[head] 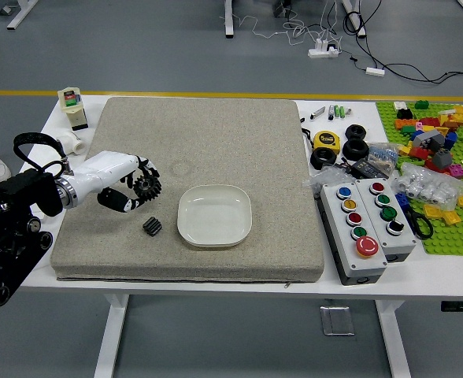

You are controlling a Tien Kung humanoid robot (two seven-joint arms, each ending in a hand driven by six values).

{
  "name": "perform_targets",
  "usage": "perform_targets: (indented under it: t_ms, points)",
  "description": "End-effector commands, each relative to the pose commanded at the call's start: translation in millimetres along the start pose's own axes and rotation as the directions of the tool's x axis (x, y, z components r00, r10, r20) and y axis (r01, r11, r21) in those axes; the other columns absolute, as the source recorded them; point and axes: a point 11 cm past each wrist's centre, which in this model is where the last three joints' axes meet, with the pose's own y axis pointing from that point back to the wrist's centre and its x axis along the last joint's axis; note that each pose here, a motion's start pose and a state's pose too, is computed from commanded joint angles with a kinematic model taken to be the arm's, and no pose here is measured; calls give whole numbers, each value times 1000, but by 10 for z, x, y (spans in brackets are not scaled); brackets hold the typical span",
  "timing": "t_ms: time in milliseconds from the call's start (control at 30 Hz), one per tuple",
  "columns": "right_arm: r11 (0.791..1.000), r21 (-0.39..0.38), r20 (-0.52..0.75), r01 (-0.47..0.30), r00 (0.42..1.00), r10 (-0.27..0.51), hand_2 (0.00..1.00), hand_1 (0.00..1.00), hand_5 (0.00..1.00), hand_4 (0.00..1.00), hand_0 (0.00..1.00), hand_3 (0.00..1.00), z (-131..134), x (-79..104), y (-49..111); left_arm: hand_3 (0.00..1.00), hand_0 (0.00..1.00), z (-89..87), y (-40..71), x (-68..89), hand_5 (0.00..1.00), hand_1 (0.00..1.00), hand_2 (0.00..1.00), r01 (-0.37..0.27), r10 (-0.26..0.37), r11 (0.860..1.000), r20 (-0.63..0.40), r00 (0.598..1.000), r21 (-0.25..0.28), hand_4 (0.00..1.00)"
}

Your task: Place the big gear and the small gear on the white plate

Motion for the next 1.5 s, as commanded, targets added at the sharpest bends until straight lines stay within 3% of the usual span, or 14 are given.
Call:
perform_targets:
  t_ms: [133, 167, 333, 367, 533, 567, 733, 767, 933, 967, 1167, 1333, 1367, 1500]
  points:
    - [1000, 1, 0, 0, 1000, 0, 819, 789, 778, 900, 748, 729, -8, -1, 0, 544, 391, 316, -66, 13, 2, 430, 479, -5, 6, 997, 8, 1000, -81, 246]
    - [1000, 2, 0, 0, 1000, 0, 819, 790, 778, 900, 749, 728, -11, -1, 0, 553, 391, 371, -75, 8, 2, 437, 488, -3, 4, 995, 12, 1000, -95, 323]
    - [1000, 4, 1, 0, 1000, 0, 819, 790, 778, 900, 749, 728, -25, 0, 0, 553, 391, 702, -137, -94, 2, 437, 488, 25, -20, 984, 28, 999, -179, 323]
    - [1000, 5, 1, 0, 1000, 0, 819, 789, 779, 900, 748, 729, -30, 0, 0, 576, 386, 764, -150, -132, 151, 490, 533, 38, -31, 980, 39, 999, -195, 635]
    - [1000, 8, 2, -1, 1000, 1, 819, 789, 779, 900, 748, 729, -46, 1, 0, 576, 386, 889, -202, -257, 151, 490, 533, 74, -58, 972, 77, 995, -224, 635]
    - [1000, 9, 1, -1, 1000, 1, 819, 789, 779, 899, 749, 728, -51, 1, 0, 644, 418, 896, -211, -265, 328, 606, 644, 78, -60, 971, 85, 995, -224, 962]
    - [1000, 12, 1, -3, 1000, 3, 819, 789, 779, 899, 749, 728, -70, 7, -1, 644, 418, 867, -248, -268, 328, 606, 644, 76, -54, 974, 110, 993, -214, 962]
    - [1000, 12, 1, -3, 1000, 3, 819, 789, 778, 899, 748, 728, -71, 7, -1, 828, 535, 863, -250, -266, 448, 702, 785, 75, -52, 974, 111, 992, -214, 998]
    - [1000, 12, 0, -5, 1000, 5, 819, 789, 778, 899, 748, 728, -70, 15, -1, 828, 535, 821, -280, -237, 448, 702, 785, 56, -31, 978, 127, 991, -201, 998]
    - [1000, 12, -1, -5, 1000, 5, 819, 789, 778, 899, 748, 728, -65, 16, -1, 852, 607, 809, -286, -234, 484, 745, 847, 54, -29, 979, 128, 991, -196, 998]
    - [1000, 6, -3, -6, 1000, 6, 819, 790, 778, 899, 748, 728, -32, 25, -1, 853, 617, 758, -279, -167, 464, 743, 845, 26, -4, 983, 121, 993, -182, 998]
    - [1000, 3, -2, -8, 1000, 8, 819, 790, 778, 899, 748, 728, -8, 33, -1, 853, 617, 612, -179, -22, 464, 743, 845, 9, 11, 989, 130, 991, -147, 998]
    - [1000, 3, -1, -8, 1000, 8, 819, 789, 778, 899, 745, 728, -6, 33, -1, 805, 598, 592, -166, -7, 314, 705, 764, 7, 11, 990, 130, 991, -143, 972]
    - [1000, -2, -2, -9, 1000, 9, 819, 789, 778, 899, 745, 728, 20, 37, -1, 805, 598, 367, -18, 65, 314, 705, 764, 23, -11, 995, 129, 992, -97, 972]
